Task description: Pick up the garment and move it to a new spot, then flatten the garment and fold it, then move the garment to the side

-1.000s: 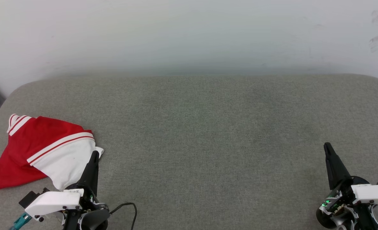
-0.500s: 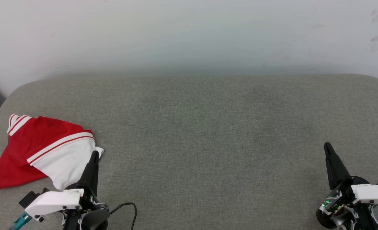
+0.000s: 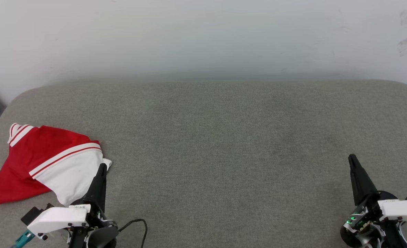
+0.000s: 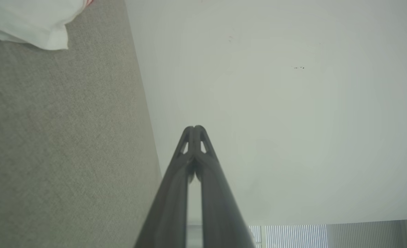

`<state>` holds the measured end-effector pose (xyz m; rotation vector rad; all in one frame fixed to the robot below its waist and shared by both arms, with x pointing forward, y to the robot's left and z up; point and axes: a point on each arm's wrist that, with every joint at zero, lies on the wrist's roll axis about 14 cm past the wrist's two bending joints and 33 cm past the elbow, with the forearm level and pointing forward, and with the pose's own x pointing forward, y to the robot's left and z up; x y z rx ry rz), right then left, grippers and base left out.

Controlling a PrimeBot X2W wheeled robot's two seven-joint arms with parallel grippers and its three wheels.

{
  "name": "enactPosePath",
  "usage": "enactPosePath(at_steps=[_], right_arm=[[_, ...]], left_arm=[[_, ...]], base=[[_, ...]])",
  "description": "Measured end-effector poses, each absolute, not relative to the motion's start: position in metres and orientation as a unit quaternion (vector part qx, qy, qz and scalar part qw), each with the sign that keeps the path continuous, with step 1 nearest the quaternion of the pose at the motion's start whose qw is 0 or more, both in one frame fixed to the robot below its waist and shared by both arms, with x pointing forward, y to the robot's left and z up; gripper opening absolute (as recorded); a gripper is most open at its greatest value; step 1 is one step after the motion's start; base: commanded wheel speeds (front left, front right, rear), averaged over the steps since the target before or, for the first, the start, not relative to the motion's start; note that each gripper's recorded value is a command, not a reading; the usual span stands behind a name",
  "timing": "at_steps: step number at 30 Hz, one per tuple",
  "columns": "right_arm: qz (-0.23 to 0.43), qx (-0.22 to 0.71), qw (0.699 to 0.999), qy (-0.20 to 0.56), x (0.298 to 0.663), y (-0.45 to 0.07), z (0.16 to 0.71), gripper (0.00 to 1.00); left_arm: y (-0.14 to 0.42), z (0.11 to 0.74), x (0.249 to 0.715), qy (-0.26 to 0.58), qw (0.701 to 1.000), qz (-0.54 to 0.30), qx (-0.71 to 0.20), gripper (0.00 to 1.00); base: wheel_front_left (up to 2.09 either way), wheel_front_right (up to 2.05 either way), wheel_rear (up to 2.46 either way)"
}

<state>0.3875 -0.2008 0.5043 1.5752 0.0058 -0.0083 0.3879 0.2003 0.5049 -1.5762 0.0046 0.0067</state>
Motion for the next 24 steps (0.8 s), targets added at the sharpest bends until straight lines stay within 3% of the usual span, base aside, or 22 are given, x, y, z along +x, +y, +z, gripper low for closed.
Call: enactPosePath(at_steps=[1, 2, 3, 15, 24], right_arm=[[-0.005, 0.709, 0.705, 0.004, 0.387, -0.201, 0.503, 0.00], [-0.009, 0.709, 0.705, 0.008, 0.386, -0.201, 0.500, 0.00], [-0.015, 0.709, 0.704, 0.013, 0.383, -0.201, 0.494, 1.00], [-0.021, 0.687, 0.726, 0.007, 0.380, -0.198, 0.494, 1.00], [-0.019, 0.635, 0.772, -0.003, 0.379, -0.197, 0.501, 1.00]], left_arm=[[0.200, 0.504, 0.388, 0.003, 0.705, 0.004, -0.709, 0.00], [0.200, 0.500, 0.386, 0.007, 0.705, 0.008, -0.710, 0.00], [0.200, 0.494, 0.384, 0.014, 0.704, 0.014, -0.710, 1.00], [0.182, 0.494, 0.382, 0.022, 0.718, 0.006, -0.696, 1.00], [0.175, 0.506, 0.384, 0.011, 0.750, -0.009, -0.661, 1.00]], base=[[0.00, 0.00, 0.00], [0.00, 0.00, 0.00], [0.00, 0.00, 0.00], [0.00, 0.00, 0.00], [0.00, 0.00, 0.00]])
